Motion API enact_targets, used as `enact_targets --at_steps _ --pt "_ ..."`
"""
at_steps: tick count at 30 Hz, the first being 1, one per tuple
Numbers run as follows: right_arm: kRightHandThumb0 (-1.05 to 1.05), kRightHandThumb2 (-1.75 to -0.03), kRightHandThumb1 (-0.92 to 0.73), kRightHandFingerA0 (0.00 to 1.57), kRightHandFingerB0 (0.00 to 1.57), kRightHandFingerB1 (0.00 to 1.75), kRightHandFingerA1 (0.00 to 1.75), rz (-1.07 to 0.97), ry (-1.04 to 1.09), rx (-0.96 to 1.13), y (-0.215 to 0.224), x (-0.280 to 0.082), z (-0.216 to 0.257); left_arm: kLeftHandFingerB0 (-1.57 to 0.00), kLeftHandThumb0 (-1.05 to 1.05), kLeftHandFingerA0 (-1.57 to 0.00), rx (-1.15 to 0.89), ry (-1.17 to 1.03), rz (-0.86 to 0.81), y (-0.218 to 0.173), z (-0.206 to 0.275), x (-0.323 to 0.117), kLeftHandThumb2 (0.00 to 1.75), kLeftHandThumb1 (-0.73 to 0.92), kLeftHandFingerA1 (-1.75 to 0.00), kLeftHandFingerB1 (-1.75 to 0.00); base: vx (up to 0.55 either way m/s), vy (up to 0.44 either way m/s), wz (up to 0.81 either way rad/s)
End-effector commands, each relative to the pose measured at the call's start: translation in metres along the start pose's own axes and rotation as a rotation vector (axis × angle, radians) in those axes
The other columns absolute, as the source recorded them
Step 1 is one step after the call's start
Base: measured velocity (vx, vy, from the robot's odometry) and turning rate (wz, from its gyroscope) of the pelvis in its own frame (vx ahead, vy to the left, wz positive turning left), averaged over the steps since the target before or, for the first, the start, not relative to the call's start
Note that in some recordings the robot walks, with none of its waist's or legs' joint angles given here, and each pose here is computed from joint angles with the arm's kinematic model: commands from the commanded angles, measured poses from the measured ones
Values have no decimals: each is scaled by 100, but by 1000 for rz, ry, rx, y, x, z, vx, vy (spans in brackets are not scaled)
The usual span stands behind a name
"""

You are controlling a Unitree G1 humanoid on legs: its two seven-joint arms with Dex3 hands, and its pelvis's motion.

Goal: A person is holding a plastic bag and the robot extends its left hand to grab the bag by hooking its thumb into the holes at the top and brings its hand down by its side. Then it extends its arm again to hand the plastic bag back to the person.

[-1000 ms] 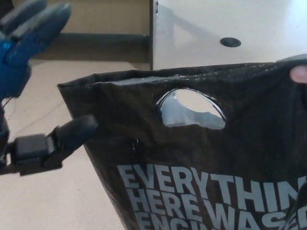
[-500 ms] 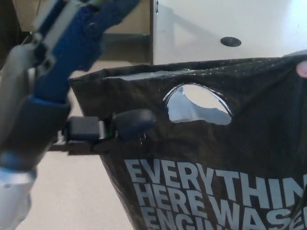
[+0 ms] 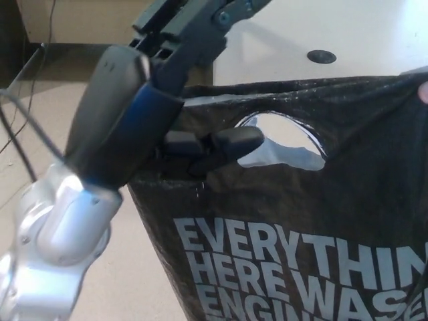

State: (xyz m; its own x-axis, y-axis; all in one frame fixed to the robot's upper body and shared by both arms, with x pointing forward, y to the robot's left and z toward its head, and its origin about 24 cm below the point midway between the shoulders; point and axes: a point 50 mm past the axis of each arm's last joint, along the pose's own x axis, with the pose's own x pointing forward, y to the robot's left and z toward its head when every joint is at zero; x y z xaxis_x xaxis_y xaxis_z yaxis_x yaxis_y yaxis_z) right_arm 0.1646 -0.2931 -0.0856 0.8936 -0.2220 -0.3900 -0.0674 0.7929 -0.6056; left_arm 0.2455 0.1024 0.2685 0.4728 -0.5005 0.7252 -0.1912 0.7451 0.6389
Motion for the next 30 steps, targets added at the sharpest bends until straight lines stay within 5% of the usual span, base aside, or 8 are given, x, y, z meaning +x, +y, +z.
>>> enact_targets --at_steps 1,10,11,16,17,25,27,30 --pt "-37 -75 -57 66 47 49 58 -15 -5 -20 -7 0 -1 -20 -48 -18 31 45 -3 -6 -8 13 56 51 -33 -28 0 0 0" --pt "-37 -76 -57 69 48 50 60 -9 -9 -31 -7 0 -1 -20 -50 -19 42 65 -42 -25 -9 28 56 52 -31 -28 0 0 0" --pt "-38 -77 -57 67 49 50 59 -10 -5 -35 -7 0 -1 -7 -28 -8 43 68 -34 -28 -9 31 89 33 -51 -49 0 0 0" --pt "-36 -76 -58 68 49 50 59 -11 -15 -35 -7 -1 -1 -10 -27 -11 72 67 -27 -35 -12 39 89 32 -52 -50 0 0 0" --pt "-36 -76 -58 68 49 50 59 -12 -15 -33 -7 -1 0 -27 -52 -28 90 62 -25 -37 -12 41 56 51 -35 -30 0 0 0" --pt "-37 -76 -58 66 50 50 58 -14 -12 -31 -7 0 0 -29 -49 -68 19 85 -36 -63 -18 58 76 51 -57 -42 0 0 0" --pt "-38 -77 -58 68 50 50 59 -15 -8 -38 -6 0 0 -41 -27 -85 8 65 -13 -67 -19 63 64 74 -136 -34 0 0 0" --pt "-37 -77 -58 70 49 50 61 -8 -8 -27 -5 0 0 -53 -20 -116 -7 42 15 -78 -21 73 64 79 -98 -36 0 0 0"
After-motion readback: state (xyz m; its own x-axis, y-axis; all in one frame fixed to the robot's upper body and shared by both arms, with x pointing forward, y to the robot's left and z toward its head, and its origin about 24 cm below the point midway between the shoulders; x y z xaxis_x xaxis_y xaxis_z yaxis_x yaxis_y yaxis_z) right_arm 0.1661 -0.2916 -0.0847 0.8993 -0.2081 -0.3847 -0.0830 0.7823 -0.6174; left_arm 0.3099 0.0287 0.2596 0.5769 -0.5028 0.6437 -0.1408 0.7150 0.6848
